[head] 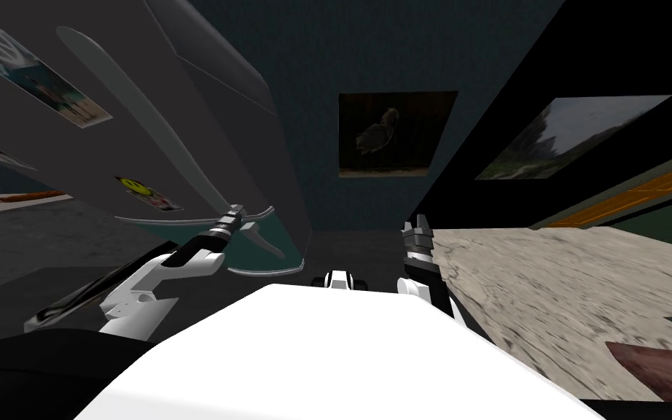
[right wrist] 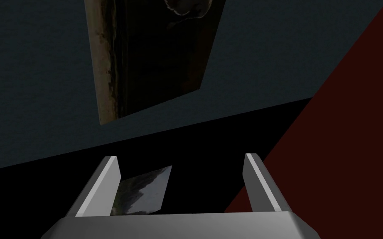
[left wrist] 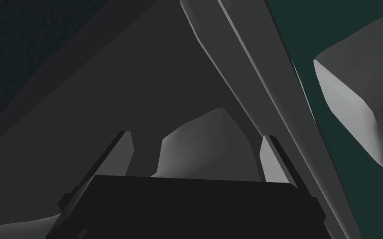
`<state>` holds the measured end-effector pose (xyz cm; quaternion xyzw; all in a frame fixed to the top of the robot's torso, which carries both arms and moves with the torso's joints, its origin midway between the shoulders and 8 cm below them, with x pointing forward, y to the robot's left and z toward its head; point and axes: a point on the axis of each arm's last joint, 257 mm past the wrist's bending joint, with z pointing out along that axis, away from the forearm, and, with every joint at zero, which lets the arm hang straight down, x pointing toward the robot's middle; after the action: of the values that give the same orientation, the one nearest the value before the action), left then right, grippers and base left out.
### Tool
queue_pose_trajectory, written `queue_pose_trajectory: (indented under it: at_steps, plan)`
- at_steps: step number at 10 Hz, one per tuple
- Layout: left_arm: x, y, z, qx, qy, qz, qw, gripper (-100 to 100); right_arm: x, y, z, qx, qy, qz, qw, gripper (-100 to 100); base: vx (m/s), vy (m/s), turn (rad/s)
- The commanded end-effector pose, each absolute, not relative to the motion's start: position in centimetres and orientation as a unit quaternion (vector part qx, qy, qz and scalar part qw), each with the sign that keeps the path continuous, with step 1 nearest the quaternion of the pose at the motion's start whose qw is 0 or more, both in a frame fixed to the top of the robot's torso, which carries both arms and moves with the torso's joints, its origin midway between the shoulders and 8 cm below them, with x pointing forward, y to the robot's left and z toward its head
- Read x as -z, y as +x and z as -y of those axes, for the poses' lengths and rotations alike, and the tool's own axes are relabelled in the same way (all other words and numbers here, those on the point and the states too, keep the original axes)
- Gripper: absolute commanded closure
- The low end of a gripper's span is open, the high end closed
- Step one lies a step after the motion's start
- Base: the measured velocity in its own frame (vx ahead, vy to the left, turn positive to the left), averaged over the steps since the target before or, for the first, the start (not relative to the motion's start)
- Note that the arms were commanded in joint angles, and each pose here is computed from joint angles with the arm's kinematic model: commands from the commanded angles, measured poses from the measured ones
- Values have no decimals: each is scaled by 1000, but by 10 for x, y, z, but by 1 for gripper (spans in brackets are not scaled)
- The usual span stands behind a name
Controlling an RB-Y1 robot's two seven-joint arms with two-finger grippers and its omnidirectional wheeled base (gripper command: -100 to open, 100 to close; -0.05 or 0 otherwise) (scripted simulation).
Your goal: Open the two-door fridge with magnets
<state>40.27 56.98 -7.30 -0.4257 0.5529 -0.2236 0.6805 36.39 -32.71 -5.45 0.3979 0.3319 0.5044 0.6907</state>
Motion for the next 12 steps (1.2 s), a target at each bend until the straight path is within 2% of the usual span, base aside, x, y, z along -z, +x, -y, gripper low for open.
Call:
queue_pose_trajectory:
  at_steps: [1,12]
  plan:
    - [84,402,-545,228,-422,-562,674,100,55,364,327,-504,398,-332,691,0,18,81,58]
    - [88,398,-448,249,-404,-575,667,100,55,364,327,-504,398,-332,691,0,17,61,57]
